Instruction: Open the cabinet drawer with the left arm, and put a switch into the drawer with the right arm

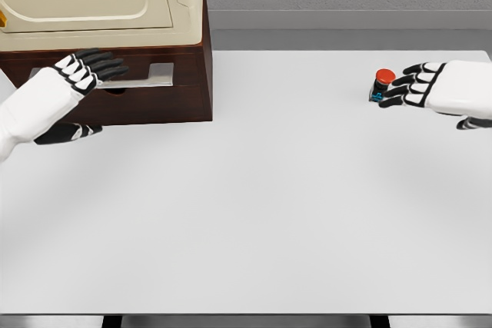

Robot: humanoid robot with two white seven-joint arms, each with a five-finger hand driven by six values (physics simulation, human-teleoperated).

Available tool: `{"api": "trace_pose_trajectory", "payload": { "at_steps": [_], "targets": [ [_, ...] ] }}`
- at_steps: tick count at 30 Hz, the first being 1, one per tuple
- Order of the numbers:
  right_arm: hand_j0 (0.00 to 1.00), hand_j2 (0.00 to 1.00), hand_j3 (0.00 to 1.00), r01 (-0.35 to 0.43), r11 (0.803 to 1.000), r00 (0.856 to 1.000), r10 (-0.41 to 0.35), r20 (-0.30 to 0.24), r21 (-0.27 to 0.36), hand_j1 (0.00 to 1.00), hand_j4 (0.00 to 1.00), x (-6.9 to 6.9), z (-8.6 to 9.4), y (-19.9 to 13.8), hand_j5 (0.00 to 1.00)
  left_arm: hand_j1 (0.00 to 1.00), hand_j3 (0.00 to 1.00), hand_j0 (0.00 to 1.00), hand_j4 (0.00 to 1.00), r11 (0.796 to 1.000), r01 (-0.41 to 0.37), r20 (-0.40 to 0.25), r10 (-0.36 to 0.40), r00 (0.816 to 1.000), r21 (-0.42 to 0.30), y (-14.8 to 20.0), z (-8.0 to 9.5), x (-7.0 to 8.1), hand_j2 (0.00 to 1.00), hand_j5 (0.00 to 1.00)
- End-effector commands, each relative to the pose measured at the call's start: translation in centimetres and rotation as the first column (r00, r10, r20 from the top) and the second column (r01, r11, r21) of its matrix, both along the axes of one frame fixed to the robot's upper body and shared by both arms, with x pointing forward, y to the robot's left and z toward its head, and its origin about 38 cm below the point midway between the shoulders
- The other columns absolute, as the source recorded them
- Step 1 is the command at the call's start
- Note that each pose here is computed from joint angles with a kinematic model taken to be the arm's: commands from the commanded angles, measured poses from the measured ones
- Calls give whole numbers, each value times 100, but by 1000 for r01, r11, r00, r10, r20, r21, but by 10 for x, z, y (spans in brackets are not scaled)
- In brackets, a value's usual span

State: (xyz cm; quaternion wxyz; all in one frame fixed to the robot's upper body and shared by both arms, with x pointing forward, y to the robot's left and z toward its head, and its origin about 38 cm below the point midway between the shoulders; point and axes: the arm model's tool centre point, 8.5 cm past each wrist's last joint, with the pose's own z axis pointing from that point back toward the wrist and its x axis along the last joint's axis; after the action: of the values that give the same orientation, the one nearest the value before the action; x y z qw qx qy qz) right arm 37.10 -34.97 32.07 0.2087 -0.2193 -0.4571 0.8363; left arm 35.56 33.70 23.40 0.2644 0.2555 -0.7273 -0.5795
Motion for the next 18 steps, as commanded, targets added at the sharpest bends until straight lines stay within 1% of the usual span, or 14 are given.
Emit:
{"api": "trace_pose_trajectory", "payload": {
  "at_steps": [1,7,8,9,10,11,13,14,15,16,17,18],
  "targets": [
    [100,100,100,0,1000,1000,0,-3,6,100,100,0,-1,1,100,100,100,100,100,1000,0,-2,0,1000,-6,0,0,0,100,100],
    [100,100,100,4,1000,1000,-4,6,3,100,100,3,1,0,100,100,100,100,100,1000,-14,-7,14,1000,-2,5,-1,1,100,100],
    [100,100,100,16,1000,1000,-16,3,4,100,100,5,0,-3,100,100,100,100,100,1000,-6,1,6,1000,-5,3,2,0,100,100],
    [100,100,100,34,999,999,-34,-15,22,100,100,11,-7,-6,100,100,100,100,100,1000,10,10,-10,1000,-6,-1,6,-1,100,100],
    [100,100,100,50,998,999,-50,-16,41,100,100,17,-9,-8,100,100,100,100,100,999,34,30,-34,999,-4,-7,14,-5,100,100],
    [100,100,100,60,997,998,-59,-23,48,100,100,20,-11,-11,100,100,100,100,100,998,59,49,-59,997,4,-13,21,-9,100,100],
    [100,100,100,54,997,998,-53,-13,49,100,100,18,-6,-10,100,100,100,100,100,998,54,65,-53,996,-13,-9,30,-9,100,100],
    [100,100,100,54,997,998,-53,-17,47,100,100,18,-7,-9,100,100,100,100,100,999,53,64,-53,997,-4,-7,31,-9,100,100],
    [100,100,100,63,997,998,-62,-11,39,100,100,19,-6,-12,100,100,100,100,100,998,56,63,-55,997,-13,-6,34,-9,100,100],
    [100,100,100,74,996,997,-73,-16,49,100,100,22,-8,-15,100,100,100,100,100,998,58,60,-57,997,-8,-4,37,-9,100,100],
    [100,100,100,92,994,995,-90,-36,60,100,100,26,-15,-18,100,97,97,97,97,998,67,27,-67,997,1,-2,36,-10,97,97],
    [100,100,100,86,994,996,-83,-46,73,100,100,33,-20,-12,100,97,97,97,97,996,79,-28,-78,997,35,-2,33,-9,97,97]
  ]
}}
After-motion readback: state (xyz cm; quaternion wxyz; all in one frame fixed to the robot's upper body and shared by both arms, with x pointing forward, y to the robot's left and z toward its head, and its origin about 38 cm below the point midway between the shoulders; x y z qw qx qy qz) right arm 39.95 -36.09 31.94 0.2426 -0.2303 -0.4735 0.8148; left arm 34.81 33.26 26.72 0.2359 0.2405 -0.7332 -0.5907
